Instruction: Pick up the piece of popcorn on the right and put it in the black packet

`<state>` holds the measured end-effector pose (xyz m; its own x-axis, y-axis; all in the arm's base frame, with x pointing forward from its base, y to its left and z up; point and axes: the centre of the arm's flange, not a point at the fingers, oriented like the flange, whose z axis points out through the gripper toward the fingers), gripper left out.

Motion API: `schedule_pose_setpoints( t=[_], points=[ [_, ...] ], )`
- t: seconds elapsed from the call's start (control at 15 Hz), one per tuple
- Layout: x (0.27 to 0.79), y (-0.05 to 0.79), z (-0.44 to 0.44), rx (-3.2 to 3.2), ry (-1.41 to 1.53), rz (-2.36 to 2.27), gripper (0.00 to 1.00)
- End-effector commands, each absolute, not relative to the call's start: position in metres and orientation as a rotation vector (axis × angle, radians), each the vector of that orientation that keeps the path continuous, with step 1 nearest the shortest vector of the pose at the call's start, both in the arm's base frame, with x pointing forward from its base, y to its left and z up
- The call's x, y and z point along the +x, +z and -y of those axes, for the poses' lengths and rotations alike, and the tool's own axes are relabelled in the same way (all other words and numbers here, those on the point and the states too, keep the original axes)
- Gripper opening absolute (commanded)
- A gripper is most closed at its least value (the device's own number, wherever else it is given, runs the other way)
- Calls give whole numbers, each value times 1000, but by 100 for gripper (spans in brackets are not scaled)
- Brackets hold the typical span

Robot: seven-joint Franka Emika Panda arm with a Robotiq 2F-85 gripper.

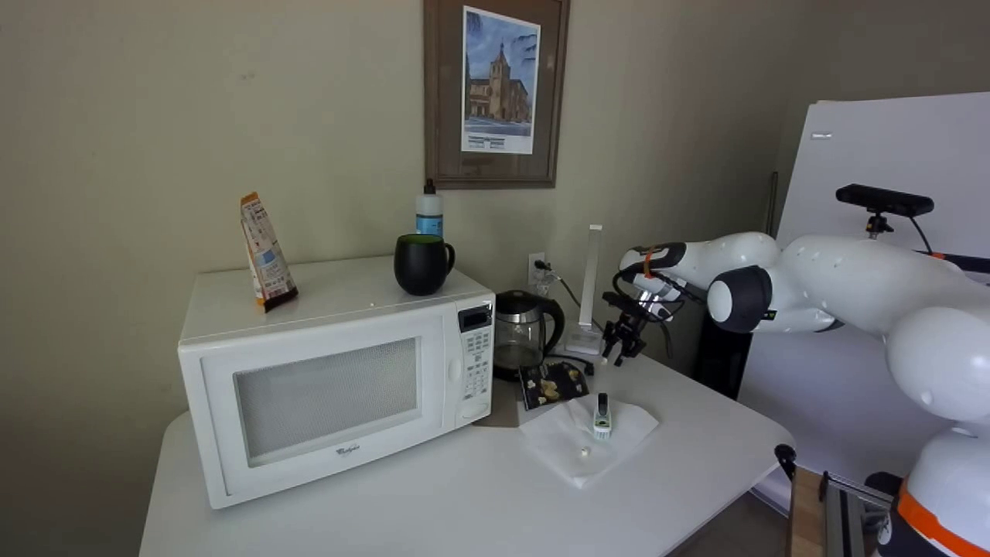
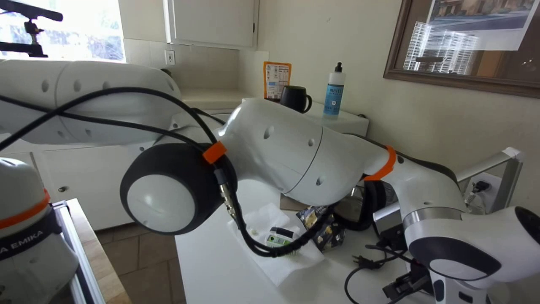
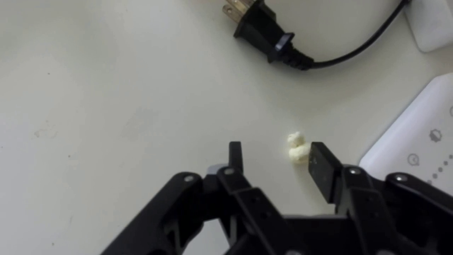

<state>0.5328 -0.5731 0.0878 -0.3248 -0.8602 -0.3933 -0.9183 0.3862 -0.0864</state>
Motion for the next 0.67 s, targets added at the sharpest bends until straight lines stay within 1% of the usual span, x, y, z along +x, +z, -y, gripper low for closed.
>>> schedule_pose_setpoints(
  t=[0.0,0.07,0.27,0.47,0.53,0.6],
  points=[
    [568,69,610,-1493,189,-2301,53],
    [570,68,610,-1480,186,-2307,53],
    [574,66,605,-1465,224,-2309,56],
    [576,64,601,-1481,268,-2319,51],
    [576,64,600,-1484,284,-2327,52],
    [575,64,599,-1482,297,-2339,49]
  ],
)
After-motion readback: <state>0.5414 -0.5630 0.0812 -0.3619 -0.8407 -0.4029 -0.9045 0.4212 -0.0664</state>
